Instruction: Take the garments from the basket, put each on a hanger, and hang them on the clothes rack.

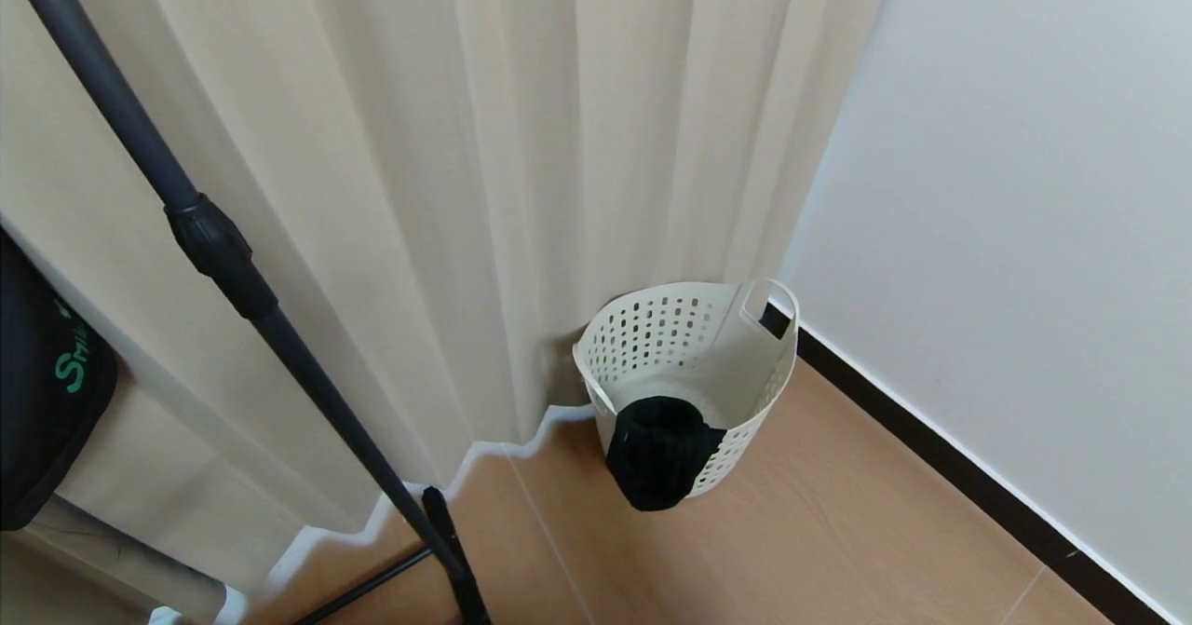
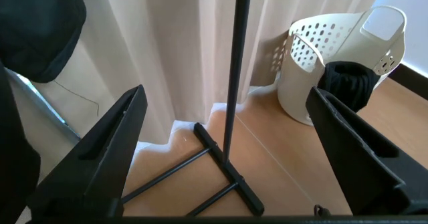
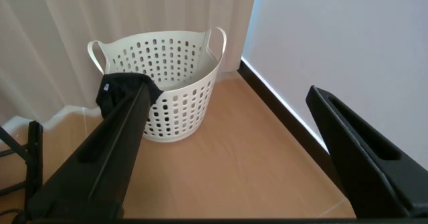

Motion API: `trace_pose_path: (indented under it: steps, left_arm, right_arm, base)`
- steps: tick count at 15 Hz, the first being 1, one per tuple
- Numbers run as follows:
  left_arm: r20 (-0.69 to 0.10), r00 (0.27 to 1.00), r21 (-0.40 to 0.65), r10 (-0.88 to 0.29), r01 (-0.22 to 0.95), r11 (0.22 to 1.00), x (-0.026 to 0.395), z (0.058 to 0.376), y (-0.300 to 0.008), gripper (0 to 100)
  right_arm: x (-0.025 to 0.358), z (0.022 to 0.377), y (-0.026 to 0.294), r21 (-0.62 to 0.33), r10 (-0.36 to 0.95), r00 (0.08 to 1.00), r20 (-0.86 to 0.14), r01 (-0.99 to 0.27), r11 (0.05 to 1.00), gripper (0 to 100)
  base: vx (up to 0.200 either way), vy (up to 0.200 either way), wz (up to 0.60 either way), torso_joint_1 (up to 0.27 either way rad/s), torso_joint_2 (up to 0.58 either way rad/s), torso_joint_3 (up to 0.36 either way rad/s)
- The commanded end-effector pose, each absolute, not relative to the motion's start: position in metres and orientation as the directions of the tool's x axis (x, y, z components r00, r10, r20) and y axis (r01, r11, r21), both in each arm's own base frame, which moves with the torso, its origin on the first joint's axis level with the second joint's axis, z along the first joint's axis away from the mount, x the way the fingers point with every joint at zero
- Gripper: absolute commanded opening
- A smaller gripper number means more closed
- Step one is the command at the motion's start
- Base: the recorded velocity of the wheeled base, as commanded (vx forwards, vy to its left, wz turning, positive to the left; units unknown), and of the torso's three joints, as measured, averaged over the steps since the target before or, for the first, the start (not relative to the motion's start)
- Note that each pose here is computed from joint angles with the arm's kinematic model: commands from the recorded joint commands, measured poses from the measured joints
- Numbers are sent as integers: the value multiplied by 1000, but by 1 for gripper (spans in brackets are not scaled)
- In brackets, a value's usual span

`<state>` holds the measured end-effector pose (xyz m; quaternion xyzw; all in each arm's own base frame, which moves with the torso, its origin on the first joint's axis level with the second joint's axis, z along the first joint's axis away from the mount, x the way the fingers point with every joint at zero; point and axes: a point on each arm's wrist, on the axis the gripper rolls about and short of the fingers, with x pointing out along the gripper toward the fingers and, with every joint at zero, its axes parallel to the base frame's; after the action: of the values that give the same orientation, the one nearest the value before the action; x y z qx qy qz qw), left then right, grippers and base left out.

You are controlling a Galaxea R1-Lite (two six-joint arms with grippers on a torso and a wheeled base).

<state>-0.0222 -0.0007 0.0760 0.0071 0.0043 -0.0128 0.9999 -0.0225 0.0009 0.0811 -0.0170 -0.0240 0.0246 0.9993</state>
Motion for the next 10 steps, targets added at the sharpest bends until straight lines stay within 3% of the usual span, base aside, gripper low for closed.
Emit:
trace_pose_path:
  steps: [1, 10]
  left_arm:
    - [-11, 1000, 14, -26, 26, 1000, -22, 76, -1, 100]
    - [-9, 1000, 14, -25, 25, 1000, -22, 76, -1, 100]
  right_arm:
    - [-22, 81, 1, -37, 51, 998, 46, -49, 998, 100]
    - [-22, 81, 1, -36, 51, 998, 46, -49, 998, 100]
  base:
    - [0, 0, 0, -2, 7, -198]
    - [0, 0, 0, 4, 4, -198]
